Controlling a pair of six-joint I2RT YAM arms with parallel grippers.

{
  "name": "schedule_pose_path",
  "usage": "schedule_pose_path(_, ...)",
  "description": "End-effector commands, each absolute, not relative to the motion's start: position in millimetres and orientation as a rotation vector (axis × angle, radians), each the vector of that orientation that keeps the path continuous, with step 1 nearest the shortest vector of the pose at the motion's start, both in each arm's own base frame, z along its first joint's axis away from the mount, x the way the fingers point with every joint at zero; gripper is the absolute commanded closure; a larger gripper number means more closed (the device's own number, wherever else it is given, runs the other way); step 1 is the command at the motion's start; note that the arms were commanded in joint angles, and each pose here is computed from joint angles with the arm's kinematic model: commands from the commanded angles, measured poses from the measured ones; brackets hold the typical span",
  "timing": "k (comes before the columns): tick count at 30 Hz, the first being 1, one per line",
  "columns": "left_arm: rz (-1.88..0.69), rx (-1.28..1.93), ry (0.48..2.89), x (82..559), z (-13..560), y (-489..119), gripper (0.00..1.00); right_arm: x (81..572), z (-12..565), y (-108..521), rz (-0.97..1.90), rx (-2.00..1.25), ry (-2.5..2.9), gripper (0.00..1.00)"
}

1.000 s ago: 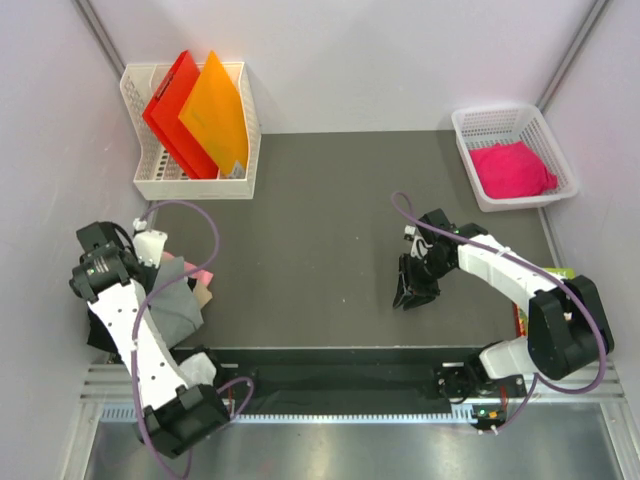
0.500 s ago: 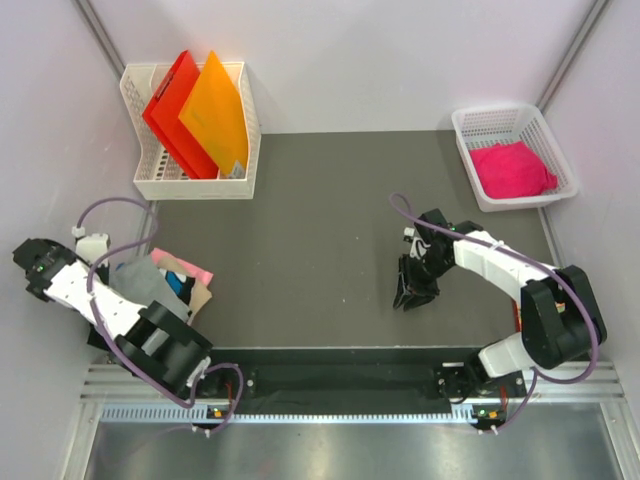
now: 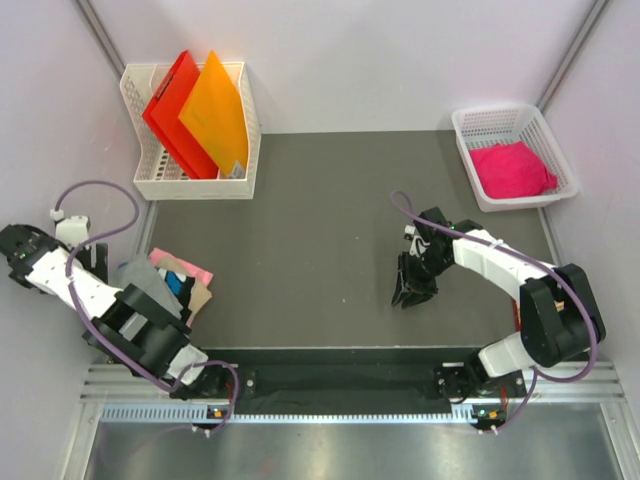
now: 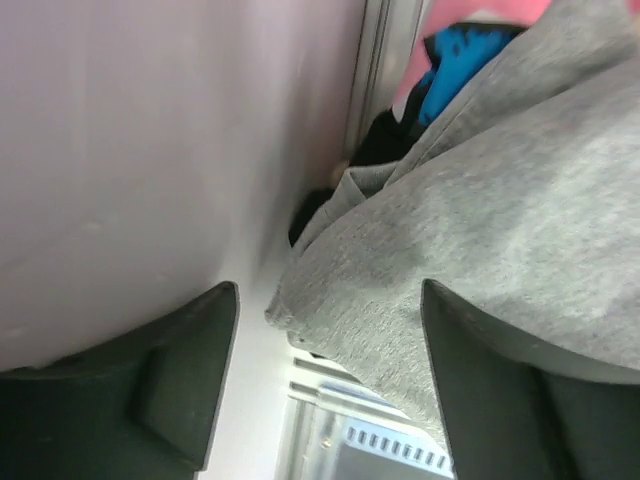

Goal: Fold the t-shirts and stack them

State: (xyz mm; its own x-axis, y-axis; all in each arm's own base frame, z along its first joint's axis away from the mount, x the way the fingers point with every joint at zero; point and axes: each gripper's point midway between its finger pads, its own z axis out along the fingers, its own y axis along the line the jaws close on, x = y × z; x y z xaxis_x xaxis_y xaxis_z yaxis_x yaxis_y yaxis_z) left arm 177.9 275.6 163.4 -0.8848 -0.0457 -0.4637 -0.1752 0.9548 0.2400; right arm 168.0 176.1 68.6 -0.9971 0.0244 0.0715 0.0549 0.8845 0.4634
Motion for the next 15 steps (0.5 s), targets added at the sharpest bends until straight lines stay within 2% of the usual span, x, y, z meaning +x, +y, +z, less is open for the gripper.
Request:
schedule_pose_path(1,0.374,-0.083,2.494,196.4,206.1,265.6,0.14,180.9,70.8,180.7,-0.78,-0.085,-3.008,0.66)
schedule_pose_path(4,0.285,-0.061,2.466,202.0,225.4,247.7,0.08,183.7,72.1,182.2,-0.792,-0.082,-3.015,0.66)
schedule_pose_path(7,0.187,0.0,2.424,206.8,256.1,221.3,0.07,185.6,73.4,182.5,-0.794,-0.081,-3.022,0.66)
schedule_pose_path(9,0.096,0.158,2.445,209.1,255.3,192.7,0.09,185.5,74.1,182.8,-0.795,-0.078,-3.023,0.67)
schedule_pose_path(11,-0.053,0.336,2.547,204.1,225.8,149.8,0.12,186.7,74.9,183.0,-0.798,-0.082,-3.025,0.67)
schedule_pose_path(13,-0.086,0.411,2.675,186.7,187.3,129.6,0.15,186.1,75.4,183.3,-0.798,-0.077,-3.022,0.67)
schedule_pose_path(15,-0.064,0.477,2.698,190.5,168.0,120.0,0.18,186.6,77.8,183.5,-0.803,-0.075,-3.027,0.67)
